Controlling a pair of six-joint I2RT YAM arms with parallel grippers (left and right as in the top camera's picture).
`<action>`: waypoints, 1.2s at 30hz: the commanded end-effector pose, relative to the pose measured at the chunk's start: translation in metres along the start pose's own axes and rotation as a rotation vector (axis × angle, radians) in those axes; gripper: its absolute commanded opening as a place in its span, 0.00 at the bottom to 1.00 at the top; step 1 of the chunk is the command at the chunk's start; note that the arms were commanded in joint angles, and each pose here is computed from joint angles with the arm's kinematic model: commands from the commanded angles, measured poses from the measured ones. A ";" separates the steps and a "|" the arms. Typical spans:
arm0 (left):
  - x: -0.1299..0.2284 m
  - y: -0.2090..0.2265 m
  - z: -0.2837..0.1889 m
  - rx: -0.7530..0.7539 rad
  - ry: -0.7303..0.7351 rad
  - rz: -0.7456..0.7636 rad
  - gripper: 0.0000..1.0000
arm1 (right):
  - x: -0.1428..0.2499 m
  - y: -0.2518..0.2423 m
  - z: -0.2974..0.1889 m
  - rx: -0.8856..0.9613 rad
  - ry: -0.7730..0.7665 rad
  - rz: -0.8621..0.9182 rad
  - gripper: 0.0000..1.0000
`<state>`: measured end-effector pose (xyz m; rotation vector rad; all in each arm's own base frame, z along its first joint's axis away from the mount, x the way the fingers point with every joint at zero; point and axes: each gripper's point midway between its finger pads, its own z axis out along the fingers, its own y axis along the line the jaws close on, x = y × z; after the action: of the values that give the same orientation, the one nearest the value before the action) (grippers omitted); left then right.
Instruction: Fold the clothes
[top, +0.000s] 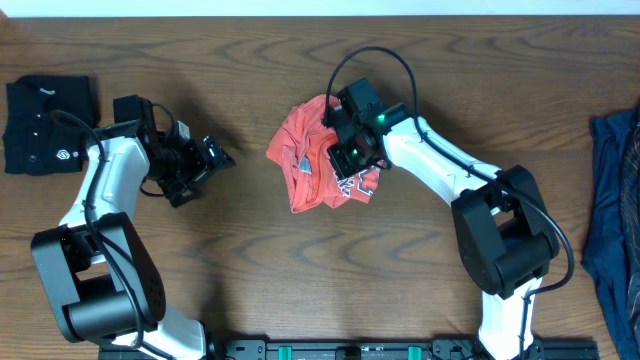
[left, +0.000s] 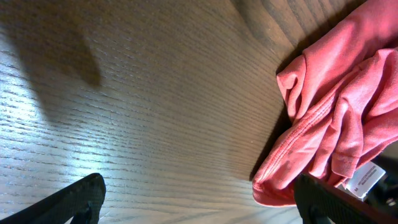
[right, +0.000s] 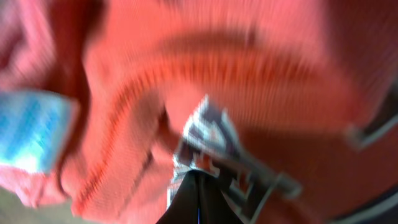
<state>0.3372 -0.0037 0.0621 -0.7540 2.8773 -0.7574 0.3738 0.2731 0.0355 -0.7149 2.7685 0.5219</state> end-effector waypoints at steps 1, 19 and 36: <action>-0.001 -0.005 -0.006 0.015 -0.013 0.023 0.98 | -0.031 0.003 -0.020 -0.003 -0.113 -0.017 0.01; 0.001 -0.004 -0.005 0.013 -0.005 0.018 0.98 | -0.047 0.020 0.009 -0.097 -0.167 -0.019 0.01; 0.004 -0.004 -0.005 0.010 0.003 0.013 0.98 | -0.076 0.086 0.011 -0.172 -0.313 -0.141 0.08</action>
<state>0.3343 -0.0044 0.0619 -0.7619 2.8880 -0.7599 0.4032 0.3634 0.0710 -0.7591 2.4031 0.7389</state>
